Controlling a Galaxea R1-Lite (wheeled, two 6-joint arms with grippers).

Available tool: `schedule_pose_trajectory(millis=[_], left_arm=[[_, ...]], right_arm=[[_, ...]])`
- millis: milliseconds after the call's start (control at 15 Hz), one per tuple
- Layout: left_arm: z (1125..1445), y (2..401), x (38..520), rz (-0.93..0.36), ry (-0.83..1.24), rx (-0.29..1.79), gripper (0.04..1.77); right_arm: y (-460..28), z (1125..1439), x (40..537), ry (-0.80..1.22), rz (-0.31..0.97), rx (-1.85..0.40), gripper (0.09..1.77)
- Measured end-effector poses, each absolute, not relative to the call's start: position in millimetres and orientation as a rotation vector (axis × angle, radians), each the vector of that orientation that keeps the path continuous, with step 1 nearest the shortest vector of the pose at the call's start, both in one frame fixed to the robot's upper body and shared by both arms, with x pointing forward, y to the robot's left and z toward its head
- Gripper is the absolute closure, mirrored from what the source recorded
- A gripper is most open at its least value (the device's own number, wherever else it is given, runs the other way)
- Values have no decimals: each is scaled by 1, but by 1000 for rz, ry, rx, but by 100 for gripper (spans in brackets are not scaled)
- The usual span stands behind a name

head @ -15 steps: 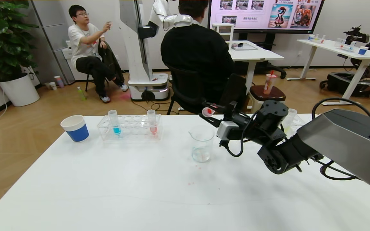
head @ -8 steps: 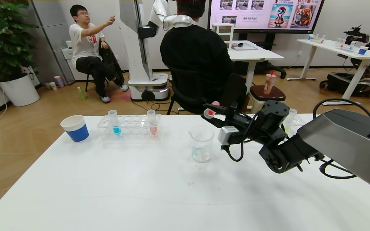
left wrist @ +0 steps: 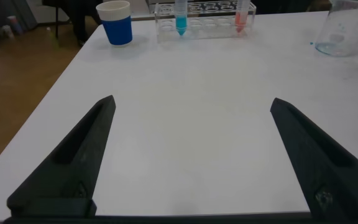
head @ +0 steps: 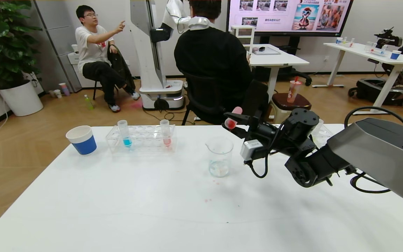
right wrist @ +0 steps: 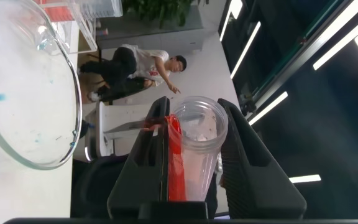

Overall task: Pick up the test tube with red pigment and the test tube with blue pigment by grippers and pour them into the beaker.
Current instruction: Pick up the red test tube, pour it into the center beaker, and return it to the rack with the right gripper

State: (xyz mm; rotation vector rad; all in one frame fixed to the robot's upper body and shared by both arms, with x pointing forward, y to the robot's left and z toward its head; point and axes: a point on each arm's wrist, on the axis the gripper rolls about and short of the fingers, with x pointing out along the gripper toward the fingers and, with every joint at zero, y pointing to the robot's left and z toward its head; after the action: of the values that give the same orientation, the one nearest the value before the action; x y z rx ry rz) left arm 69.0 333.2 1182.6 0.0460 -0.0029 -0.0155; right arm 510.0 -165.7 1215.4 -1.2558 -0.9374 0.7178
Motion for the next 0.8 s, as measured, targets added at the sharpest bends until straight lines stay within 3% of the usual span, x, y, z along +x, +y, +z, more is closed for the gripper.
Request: schedule_pose_trajectory(millis=[800], left_arm=[[1183,333,69,-15,-3,46,7]], right_arm=[[-161,1213,510,-1051,629,-1436,135]])
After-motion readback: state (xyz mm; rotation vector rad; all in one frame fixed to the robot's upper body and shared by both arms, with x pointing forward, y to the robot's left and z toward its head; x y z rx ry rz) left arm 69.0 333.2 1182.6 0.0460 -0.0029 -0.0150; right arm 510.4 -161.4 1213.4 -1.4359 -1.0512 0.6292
